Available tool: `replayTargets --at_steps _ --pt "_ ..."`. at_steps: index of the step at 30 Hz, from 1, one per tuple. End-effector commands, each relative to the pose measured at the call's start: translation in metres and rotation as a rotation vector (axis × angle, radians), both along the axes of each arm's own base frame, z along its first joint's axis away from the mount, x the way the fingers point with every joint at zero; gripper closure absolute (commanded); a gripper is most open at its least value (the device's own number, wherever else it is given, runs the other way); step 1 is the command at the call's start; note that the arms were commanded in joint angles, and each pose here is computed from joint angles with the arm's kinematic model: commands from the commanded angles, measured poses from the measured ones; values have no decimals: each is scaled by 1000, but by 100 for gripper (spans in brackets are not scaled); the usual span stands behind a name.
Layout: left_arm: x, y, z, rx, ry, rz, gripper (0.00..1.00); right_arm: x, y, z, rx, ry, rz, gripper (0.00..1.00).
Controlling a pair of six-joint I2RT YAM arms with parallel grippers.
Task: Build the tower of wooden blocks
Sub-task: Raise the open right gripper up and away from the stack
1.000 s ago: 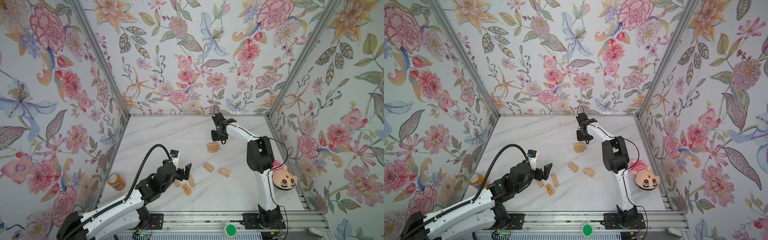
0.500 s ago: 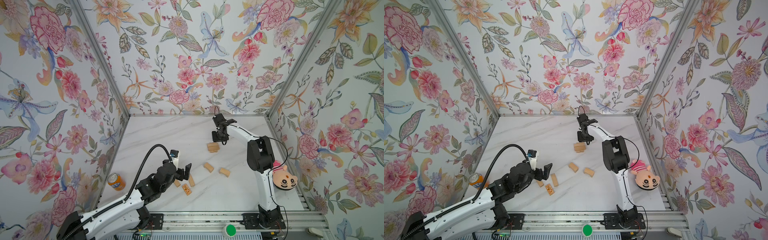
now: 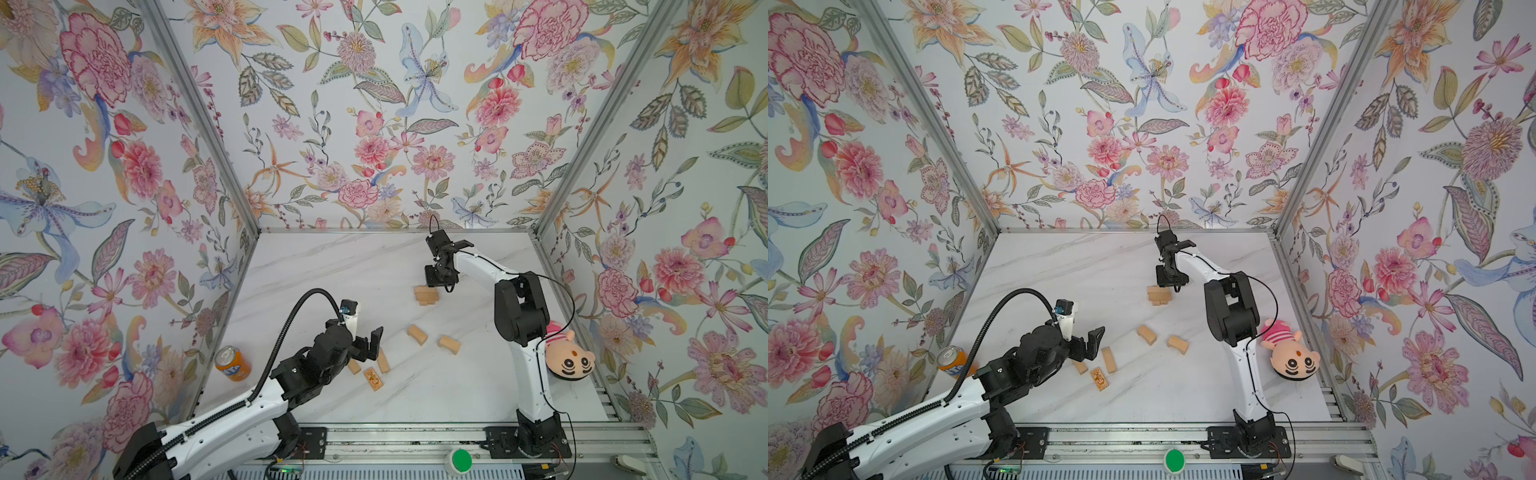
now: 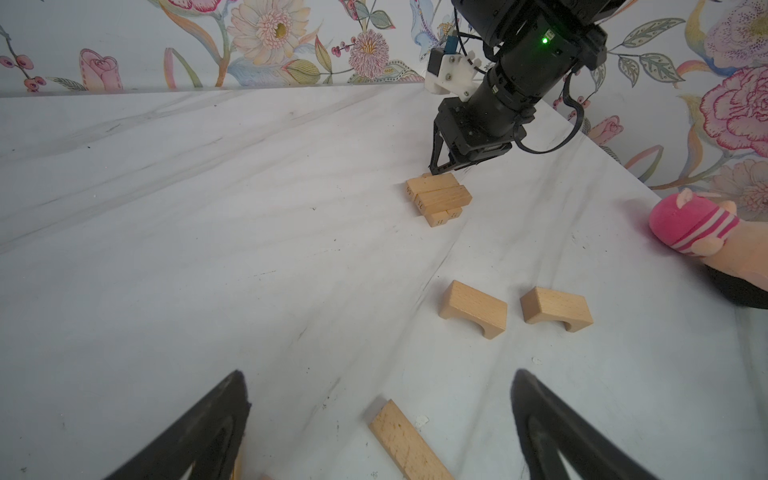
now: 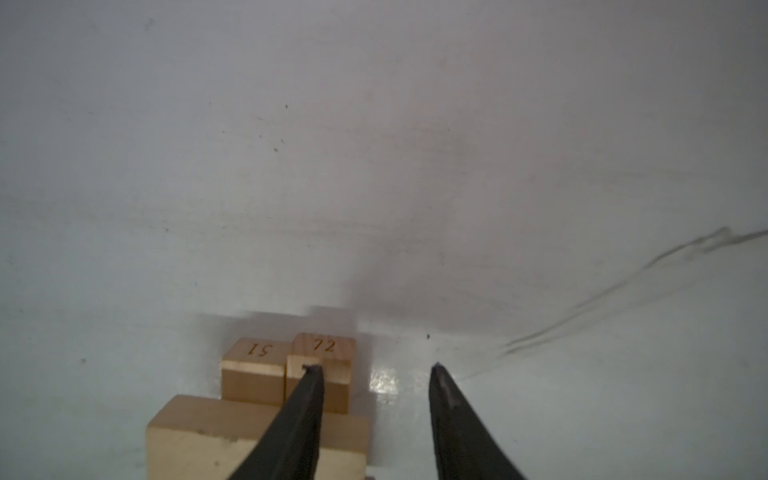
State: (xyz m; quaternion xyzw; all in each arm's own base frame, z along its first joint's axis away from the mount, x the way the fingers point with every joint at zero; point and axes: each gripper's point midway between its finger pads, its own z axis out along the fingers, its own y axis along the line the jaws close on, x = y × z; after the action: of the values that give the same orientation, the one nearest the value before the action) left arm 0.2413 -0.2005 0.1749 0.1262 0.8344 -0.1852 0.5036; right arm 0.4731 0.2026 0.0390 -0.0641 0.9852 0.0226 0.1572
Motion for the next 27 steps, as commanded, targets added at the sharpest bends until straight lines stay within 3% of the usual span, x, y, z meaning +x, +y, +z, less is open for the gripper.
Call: replayTargets --at_steps 1,6,11,13,18,22,27 --pt "4 -2 12 -25 -25 -5 1 -5 -9 2 -21 10 2 56" --pt "4 -2 14 -22 -29 -6 1 1 -11 9 -24 -13 1 47" --pt "5 -2 18 -19 -43 -4 1 17 -13 34 -32 -85 6 23" --pt "6 -2 21 -19 -47 -4 1 25 -15 48 -19 -117 -1 18" --pt "5 0 25 -30 -52 2 1 26 -20 68 5 -140 -28 17" --pt "3 1 25 -36 -50 2 1 2 -12 66 59 -96 -38 17" --pt "1 2 23 -40 -51 -3 1 -31 8 64 33 -88 -2 17"
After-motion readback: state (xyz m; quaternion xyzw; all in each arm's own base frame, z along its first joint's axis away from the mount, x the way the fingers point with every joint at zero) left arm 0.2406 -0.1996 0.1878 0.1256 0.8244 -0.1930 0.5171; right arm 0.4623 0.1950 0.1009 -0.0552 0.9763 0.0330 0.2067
